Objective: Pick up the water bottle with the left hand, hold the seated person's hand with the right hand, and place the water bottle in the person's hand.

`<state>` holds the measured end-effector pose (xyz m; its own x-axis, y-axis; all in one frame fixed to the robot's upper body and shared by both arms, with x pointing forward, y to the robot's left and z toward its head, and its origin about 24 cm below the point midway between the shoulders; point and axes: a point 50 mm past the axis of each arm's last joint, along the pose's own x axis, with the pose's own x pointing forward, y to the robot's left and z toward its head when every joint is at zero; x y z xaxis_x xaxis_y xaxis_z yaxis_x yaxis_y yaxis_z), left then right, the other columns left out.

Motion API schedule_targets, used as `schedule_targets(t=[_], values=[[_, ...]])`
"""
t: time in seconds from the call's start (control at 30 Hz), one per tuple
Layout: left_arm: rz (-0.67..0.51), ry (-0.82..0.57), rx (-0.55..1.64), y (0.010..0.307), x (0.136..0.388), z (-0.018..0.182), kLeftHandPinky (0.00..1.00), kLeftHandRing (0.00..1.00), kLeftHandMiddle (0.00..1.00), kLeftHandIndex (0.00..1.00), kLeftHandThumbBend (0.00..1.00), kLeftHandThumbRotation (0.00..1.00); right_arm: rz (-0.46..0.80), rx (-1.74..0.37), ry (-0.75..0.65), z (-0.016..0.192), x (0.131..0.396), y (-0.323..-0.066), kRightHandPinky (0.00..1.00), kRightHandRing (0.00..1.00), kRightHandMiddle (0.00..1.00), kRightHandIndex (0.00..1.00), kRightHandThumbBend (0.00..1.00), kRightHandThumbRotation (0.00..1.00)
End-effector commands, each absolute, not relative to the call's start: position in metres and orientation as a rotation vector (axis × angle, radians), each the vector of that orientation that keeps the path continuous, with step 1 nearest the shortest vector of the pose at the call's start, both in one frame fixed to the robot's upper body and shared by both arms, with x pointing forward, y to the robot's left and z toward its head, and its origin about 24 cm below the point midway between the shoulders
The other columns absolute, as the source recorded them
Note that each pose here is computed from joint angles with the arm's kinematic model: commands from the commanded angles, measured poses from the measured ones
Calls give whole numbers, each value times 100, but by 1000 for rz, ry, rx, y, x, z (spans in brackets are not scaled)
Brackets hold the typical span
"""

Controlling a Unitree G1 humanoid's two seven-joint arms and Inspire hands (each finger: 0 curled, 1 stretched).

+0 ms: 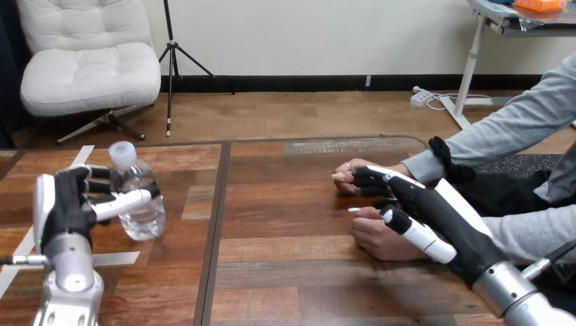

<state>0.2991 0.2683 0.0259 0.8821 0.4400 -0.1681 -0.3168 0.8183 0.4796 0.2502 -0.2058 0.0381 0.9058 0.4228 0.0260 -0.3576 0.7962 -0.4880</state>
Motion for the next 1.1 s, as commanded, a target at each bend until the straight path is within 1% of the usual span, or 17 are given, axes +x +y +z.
schedule_targets(t=[0.0,0.2,0.63,1.07], values=[[390,41,412,255,311,84,33,38,43,46,76,0,386,-665,-313,82,287,-216,78,83,85,85,100,99],[370,33,407,251,305,88,32,38,43,46,75,0,386,-754,-297,87,293,-221,77,83,85,85,100,99],[324,14,404,247,296,93,32,37,42,46,74,0,387,-882,-287,92,306,-229,73,81,84,83,100,93],[306,1,414,244,289,97,32,37,43,46,74,0,392,-1027,-243,93,318,-239,71,81,84,83,100,94]])
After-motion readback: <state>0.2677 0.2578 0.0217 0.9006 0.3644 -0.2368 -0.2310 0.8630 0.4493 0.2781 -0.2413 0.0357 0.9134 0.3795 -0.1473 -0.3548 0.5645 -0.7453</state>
